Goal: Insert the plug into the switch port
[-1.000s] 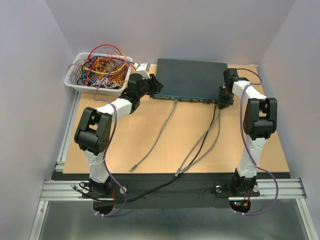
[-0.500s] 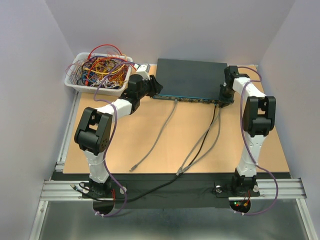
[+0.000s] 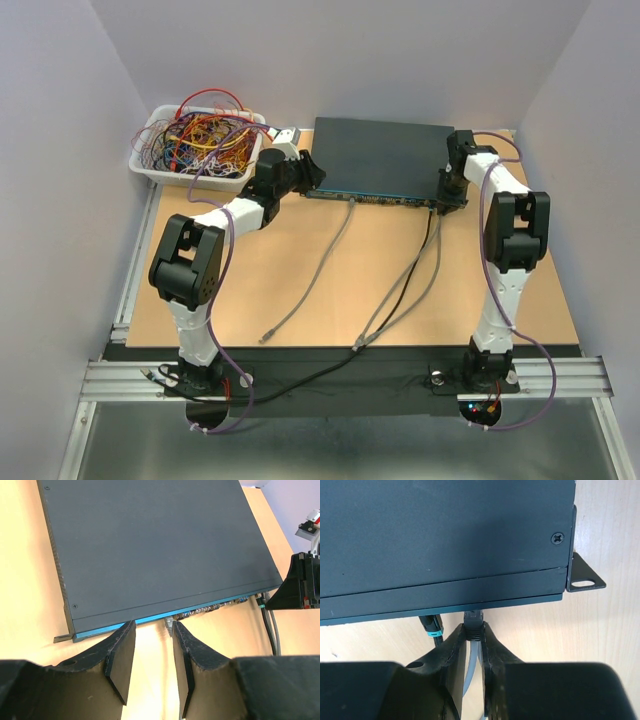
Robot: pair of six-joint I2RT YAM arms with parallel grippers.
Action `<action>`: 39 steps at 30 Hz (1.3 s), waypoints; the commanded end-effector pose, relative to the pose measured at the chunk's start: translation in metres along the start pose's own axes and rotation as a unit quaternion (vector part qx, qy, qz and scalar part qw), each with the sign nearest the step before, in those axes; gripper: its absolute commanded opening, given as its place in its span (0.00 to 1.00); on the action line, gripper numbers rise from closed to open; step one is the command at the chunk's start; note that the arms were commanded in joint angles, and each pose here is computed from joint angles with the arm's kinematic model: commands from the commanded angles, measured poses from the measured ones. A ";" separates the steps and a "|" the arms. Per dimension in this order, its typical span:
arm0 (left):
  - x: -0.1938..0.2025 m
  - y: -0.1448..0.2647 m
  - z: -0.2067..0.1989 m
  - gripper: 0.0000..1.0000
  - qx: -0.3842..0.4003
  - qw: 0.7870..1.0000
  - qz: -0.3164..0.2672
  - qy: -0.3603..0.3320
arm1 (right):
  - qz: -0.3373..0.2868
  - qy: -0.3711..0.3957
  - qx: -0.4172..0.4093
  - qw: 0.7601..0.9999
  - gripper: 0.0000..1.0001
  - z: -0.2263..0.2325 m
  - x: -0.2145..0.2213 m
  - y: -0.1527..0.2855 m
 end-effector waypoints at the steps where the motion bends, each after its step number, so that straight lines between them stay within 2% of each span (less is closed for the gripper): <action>1: -0.019 0.007 -0.015 0.46 0.021 0.999 -0.033 -0.016 | -0.104 0.009 -0.022 0.994 0.00 0.015 -0.042 0.019; 10: -0.019 0.006 -0.016 0.46 0.021 0.999 -0.033 -0.015 | -0.115 0.022 -0.028 0.993 0.00 0.026 -0.044 0.028; 18: -0.020 0.008 -0.015 0.46 0.017 0.999 -0.034 -0.019 | -0.109 0.003 0.021 0.994 0.01 0.007 -0.043 0.021; 39: -0.016 0.005 -0.011 0.46 0.012 0.999 -0.029 -0.017 | -0.183 -0.013 0.015 0.983 0.00 -0.011 -0.064 0.054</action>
Point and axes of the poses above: each gripper's point midway between its finger pads, its own y axis back along the fingers, its own z axis along the line the jaws close on, x = y × z, the point moved 8 cm from there along y, back along the fingers, and after that the axes turned 10 degrees about y, right-handed, at the moved point
